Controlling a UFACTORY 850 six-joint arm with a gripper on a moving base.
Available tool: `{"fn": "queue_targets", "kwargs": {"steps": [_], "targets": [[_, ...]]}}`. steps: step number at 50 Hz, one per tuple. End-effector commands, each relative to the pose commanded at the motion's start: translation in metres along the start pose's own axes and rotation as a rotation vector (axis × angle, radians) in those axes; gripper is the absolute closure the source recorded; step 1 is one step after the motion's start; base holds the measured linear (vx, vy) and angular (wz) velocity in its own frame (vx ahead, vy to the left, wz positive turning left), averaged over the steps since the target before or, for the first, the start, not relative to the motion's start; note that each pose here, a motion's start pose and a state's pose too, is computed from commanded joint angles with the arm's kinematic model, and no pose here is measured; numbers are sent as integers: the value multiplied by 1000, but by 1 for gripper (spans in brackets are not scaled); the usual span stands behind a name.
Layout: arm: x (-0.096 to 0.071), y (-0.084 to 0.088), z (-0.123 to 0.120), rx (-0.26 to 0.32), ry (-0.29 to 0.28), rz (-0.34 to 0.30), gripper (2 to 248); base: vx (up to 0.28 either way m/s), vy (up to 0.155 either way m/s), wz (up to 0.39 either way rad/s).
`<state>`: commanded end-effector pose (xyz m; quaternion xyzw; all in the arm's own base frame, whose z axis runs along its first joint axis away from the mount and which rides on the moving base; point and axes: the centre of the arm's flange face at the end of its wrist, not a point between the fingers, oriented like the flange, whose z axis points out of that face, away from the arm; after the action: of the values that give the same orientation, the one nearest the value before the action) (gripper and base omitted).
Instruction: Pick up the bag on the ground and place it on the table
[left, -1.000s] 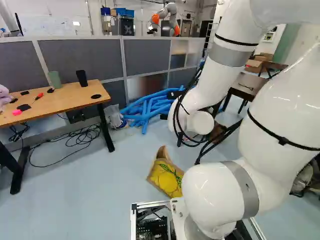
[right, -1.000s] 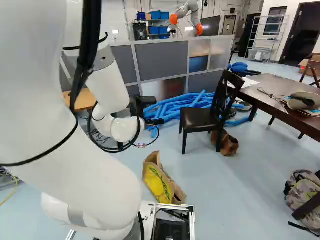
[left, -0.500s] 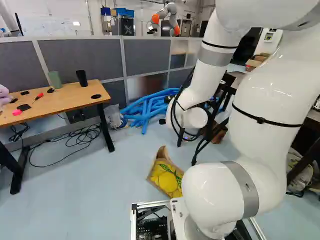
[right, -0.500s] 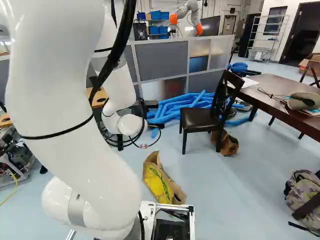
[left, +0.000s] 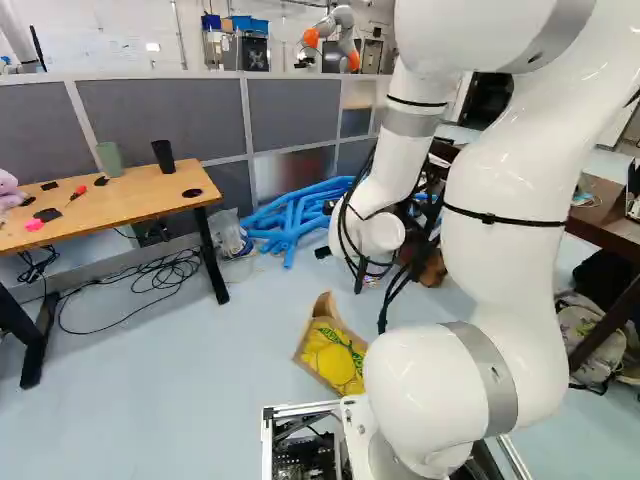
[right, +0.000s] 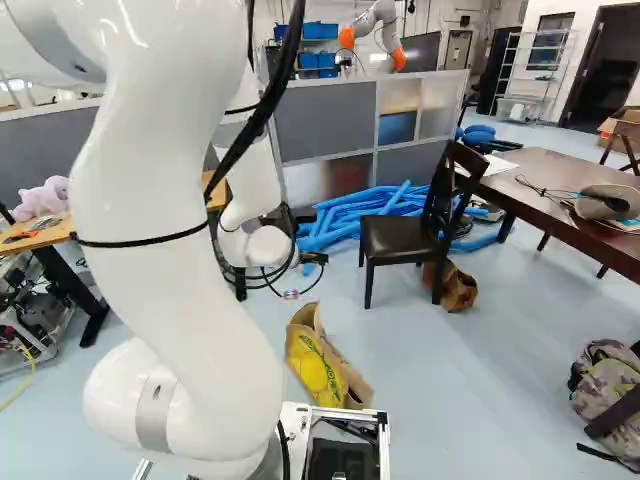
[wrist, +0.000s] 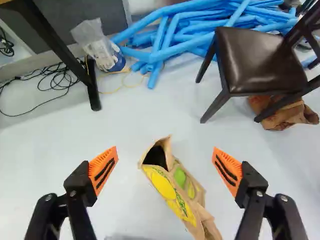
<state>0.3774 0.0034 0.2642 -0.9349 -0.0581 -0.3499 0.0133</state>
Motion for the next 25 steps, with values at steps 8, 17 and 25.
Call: {"fn": "queue_targets", "kwargs": {"steps": [8, 17, 25], "targets": [[-3, 0, 12, 15, -42, -18, 3, 0, 0, 0], [-7, 1, 25, 31, -88, -39, 3, 0, 0, 0], [-11, 2, 37, 45, -131, -58, 3, 0, 0, 0]]}}
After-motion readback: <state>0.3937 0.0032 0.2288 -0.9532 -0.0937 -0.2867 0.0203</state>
